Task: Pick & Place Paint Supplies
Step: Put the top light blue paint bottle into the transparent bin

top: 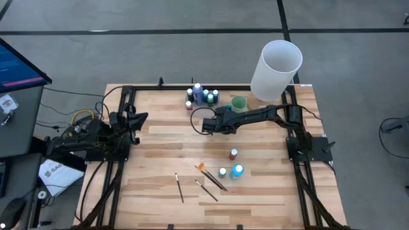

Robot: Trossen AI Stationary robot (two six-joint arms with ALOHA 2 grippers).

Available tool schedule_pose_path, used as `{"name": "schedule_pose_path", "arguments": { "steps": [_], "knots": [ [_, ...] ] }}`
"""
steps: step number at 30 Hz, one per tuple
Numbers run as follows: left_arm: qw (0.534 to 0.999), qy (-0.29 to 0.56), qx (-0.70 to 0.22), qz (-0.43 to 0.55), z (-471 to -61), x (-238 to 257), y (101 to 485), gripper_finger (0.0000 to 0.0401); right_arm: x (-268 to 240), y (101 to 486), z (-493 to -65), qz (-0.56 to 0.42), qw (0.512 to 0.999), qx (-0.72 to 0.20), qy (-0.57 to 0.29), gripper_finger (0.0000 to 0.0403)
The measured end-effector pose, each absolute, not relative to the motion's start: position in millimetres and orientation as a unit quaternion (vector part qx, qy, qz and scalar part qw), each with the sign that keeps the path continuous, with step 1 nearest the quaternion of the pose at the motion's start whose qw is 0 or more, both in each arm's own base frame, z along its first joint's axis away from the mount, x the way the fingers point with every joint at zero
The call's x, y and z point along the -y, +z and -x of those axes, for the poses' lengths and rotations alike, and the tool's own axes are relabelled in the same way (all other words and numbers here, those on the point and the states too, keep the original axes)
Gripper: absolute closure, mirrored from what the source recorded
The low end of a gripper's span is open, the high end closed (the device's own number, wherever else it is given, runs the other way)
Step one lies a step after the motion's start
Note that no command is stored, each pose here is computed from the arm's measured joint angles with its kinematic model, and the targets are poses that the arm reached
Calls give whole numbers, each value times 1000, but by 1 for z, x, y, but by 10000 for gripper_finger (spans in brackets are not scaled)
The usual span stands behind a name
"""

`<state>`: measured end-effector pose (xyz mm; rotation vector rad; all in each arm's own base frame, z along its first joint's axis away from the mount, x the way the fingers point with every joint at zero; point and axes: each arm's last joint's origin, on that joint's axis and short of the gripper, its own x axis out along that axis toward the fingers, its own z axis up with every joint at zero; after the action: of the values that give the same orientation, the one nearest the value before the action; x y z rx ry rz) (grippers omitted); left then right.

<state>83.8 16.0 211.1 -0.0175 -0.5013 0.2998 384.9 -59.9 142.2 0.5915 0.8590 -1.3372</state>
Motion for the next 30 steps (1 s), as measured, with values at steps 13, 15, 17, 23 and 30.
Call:
{"name": "schedule_pose_path", "arguments": {
  "steps": [13,15,17,23,30],
  "knots": [
    [957,148,249,9,-84,-16,211,399,58,113,-392,-265,650,-379,-603,181],
    [957,147,249,9,-84,-16,211,399,58,109,-394,-264,654,-372,-603,182],
    [957,148,249,9,-84,-16,211,399,58,110,-395,-264,653,-374,-603,182],
    [957,147,250,9,-83,-16,212,399,56,120,-396,-268,647,-392,-596,182],
    [957,148,251,9,-83,-16,212,399,48,163,-402,-268,676,-360,-585,182]
  ]
}}
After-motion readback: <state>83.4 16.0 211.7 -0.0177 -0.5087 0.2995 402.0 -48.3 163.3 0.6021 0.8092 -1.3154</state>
